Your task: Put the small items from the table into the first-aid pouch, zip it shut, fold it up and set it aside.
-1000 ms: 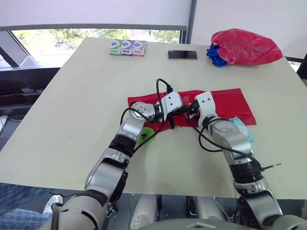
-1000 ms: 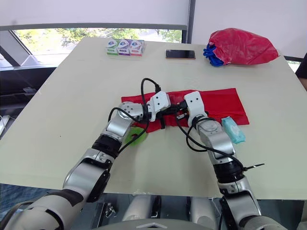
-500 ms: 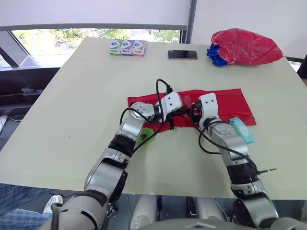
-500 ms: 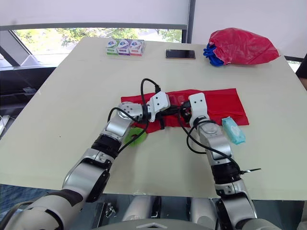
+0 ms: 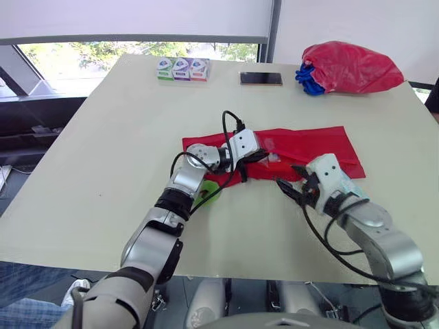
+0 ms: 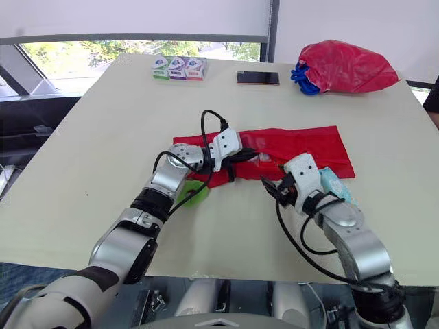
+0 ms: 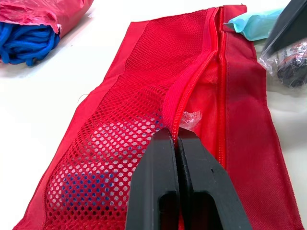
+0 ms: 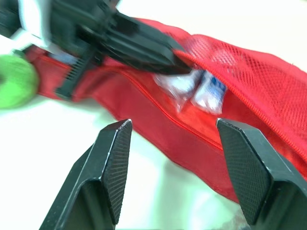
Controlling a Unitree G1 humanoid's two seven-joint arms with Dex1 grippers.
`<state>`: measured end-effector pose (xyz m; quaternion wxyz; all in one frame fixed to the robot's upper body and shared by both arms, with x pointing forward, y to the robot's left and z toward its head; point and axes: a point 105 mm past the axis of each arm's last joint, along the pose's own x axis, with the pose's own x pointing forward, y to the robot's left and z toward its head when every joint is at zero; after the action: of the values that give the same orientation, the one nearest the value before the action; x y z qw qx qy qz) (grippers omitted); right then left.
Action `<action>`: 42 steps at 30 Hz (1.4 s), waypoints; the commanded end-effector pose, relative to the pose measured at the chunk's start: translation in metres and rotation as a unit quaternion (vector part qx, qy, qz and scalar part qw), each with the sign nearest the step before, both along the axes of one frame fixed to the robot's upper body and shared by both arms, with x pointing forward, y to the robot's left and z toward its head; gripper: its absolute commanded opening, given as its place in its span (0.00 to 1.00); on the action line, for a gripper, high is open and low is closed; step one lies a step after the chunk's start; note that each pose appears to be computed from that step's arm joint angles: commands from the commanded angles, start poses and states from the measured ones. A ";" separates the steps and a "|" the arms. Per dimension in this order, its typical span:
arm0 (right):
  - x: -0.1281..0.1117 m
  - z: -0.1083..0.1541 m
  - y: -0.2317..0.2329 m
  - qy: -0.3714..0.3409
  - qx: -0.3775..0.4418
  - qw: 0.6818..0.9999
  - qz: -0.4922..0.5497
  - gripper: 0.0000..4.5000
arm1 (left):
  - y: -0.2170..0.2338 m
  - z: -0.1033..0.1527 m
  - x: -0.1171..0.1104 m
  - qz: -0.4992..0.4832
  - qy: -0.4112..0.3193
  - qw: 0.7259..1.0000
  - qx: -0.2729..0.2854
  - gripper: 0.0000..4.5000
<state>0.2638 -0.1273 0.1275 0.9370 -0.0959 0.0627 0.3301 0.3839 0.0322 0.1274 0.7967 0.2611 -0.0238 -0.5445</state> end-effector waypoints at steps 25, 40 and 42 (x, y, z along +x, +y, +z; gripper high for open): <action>-0.126 0.069 -0.167 -0.063 -0.043 0.996 -0.053 0.99 | 0.011 0.010 0.013 0.003 -0.022 1.000 0.008 0.00; -0.044 0.030 -0.083 -0.073 -0.081 0.993 0.054 0.99 | 0.024 0.012 0.012 0.004 -0.030 1.000 0.005 0.00; -0.038 0.029 -0.080 -0.073 -0.084 0.992 0.052 0.99 | 0.025 0.012 0.011 0.003 -0.030 1.000 0.006 0.00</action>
<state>0.2227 -0.2062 0.1542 0.9077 -0.1882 0.0164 0.3748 0.3935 0.0534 0.1222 0.7927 0.2791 -0.0120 -0.5418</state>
